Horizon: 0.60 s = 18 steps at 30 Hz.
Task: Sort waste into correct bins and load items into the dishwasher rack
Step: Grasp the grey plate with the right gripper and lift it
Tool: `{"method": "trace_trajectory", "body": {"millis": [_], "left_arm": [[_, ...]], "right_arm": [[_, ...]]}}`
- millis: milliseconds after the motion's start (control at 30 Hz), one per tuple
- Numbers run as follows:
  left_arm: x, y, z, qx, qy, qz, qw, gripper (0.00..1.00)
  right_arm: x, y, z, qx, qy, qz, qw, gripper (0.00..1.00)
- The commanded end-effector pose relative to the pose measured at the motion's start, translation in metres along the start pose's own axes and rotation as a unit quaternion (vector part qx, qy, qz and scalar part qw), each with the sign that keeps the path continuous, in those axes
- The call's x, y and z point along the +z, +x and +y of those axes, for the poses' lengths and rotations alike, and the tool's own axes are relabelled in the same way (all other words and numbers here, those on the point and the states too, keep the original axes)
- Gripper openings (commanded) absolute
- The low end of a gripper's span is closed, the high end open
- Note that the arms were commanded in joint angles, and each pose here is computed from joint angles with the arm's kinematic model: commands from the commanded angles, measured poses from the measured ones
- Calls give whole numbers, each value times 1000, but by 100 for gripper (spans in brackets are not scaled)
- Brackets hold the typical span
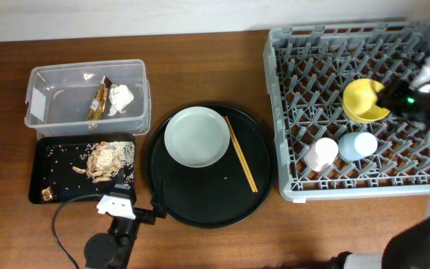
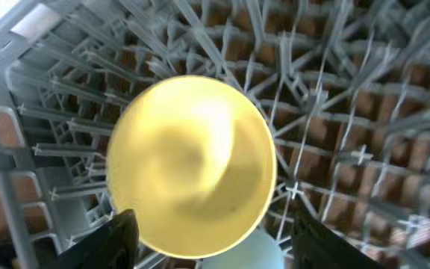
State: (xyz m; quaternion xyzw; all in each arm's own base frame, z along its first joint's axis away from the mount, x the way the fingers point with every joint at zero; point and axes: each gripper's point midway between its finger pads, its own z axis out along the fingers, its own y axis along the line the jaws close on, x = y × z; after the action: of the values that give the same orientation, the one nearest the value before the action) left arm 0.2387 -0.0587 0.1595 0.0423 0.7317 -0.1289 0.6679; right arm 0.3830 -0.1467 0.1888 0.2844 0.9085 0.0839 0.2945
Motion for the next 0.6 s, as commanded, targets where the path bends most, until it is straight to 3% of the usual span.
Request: {"method": "trace_trajectory", "body": {"millis": [0,67,100,133,200,300,367,400,467,533,567], "left_arm": [[0,3,-1,6,4,2,1000,99],[0,3,-1,6,4,2,1000,99],[0,3,-1,6,4,2,1000,99],[0,3,-1,6,4,2,1000,99],[0,3,-1,6,4,2,1000,99],[0,3,-1,6,4,2,1000,99],[0,3,-1,6,4,2,1000,100],[0,3,-1,6,4,2,1000,99],[0,3,-1,6,4,2,1000,99],[0,3,-1,6,4,2,1000,99],[0,3,-1,6,4,2,1000,99]], "right_arm": [[26,9,-15,85,-59,53,993,66],[62,14,-19,86,-59,75,992,67],[71,20,-18,86,-58,86,991,59],[77,23,-19,86,-56,94,990,47],[77,21,-24,84,-40,88,992,8],[36,-9,-11,61,-40,23,997,4],[-21,-37,-7,18,31,-71,997,4],[-67,-48,-6,-44,162,-150,974,3],[-98,-55,17,-97,340,-240,904,4],[-74,-54,40,-166,427,-248,853,4],[-43,-47,39,-222,515,-217,799,4]]}}
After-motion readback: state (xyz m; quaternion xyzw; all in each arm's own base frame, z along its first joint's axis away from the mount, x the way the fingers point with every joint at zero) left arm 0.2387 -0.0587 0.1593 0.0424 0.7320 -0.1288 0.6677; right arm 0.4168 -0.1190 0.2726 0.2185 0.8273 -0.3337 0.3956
